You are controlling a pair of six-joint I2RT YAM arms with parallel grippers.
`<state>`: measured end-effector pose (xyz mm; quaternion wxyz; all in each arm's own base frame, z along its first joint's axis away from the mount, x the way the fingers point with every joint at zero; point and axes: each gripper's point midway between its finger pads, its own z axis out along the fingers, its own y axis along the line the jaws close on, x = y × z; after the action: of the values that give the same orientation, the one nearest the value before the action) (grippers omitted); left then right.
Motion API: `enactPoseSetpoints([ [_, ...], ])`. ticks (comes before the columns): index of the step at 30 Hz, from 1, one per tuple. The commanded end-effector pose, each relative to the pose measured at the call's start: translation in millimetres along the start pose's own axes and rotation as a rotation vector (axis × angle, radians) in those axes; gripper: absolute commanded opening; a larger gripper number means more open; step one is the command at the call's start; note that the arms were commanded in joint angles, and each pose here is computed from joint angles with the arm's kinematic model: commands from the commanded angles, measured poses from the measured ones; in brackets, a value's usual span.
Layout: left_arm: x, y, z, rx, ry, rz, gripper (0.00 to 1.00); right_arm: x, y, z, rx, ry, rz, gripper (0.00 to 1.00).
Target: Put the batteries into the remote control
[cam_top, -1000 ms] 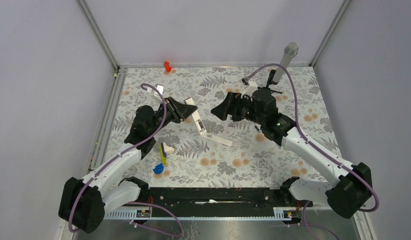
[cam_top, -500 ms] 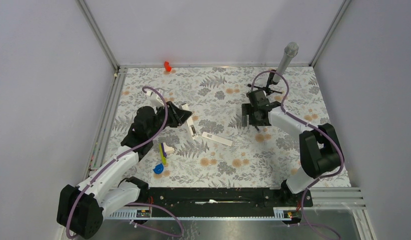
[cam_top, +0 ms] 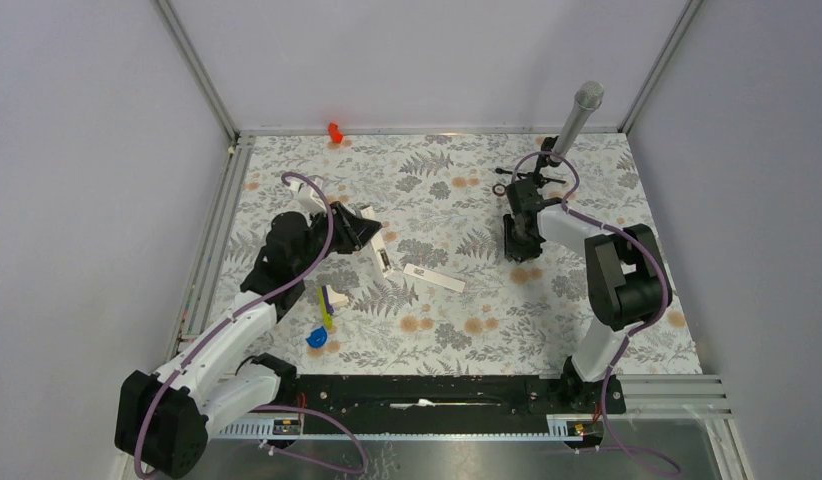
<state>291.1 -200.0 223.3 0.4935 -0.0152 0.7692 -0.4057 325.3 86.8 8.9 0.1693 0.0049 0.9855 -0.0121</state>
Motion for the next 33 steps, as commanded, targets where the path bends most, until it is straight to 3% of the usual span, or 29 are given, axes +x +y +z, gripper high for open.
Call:
enactPoseSetpoints([
  [1, -31.2, -23.4, -6.0, 0.072, -0.091, 0.039, 0.0, -8.5, 2.2, 1.9, -0.016, 0.002, 0.065, 0.34],
  [7, -34.3, -22.5, -10.4, 0.068, -0.11, 0.043, 0.0, -5.7, 26.7, -0.4, -0.097, -0.015, 0.217, 0.1],
  [11, -35.4, -21.1, -11.8, 0.063, -0.118, 0.045, 0.0, 7.6, 59.9, -7.7, -0.088, -0.027, 0.242, 0.05],
  [19, -36.3, -19.8, -14.0, 0.055, -0.126, 0.032, 0.0, 52.5, 96.5, -24.6, -0.056, -0.107, 0.44, 0.07],
  [22, -34.6, -17.5, -14.6, 0.047, -0.124, 0.027, 0.0, 57.2, 91.6, -23.3, -0.026, -0.105, 0.47, 0.13],
  [26, -31.5, -14.1, -14.6, 0.037, -0.117, 0.02, 0.0, 45.1, 88.1, -28.8, -0.008, -0.151, 0.463, 0.34],
  [29, -31.9, -13.1, -14.6, 0.032, -0.117, 0.018, 0.0, 28.2, 84.7, -37.3, 0.009, -0.211, 0.413, 0.49],
  [33, -33.3, -12.5, -15.6, 0.027, -0.12, 0.022, 0.0, 8.2, 82.2, -47.8, 0.016, -0.281, 0.295, 0.59],
])
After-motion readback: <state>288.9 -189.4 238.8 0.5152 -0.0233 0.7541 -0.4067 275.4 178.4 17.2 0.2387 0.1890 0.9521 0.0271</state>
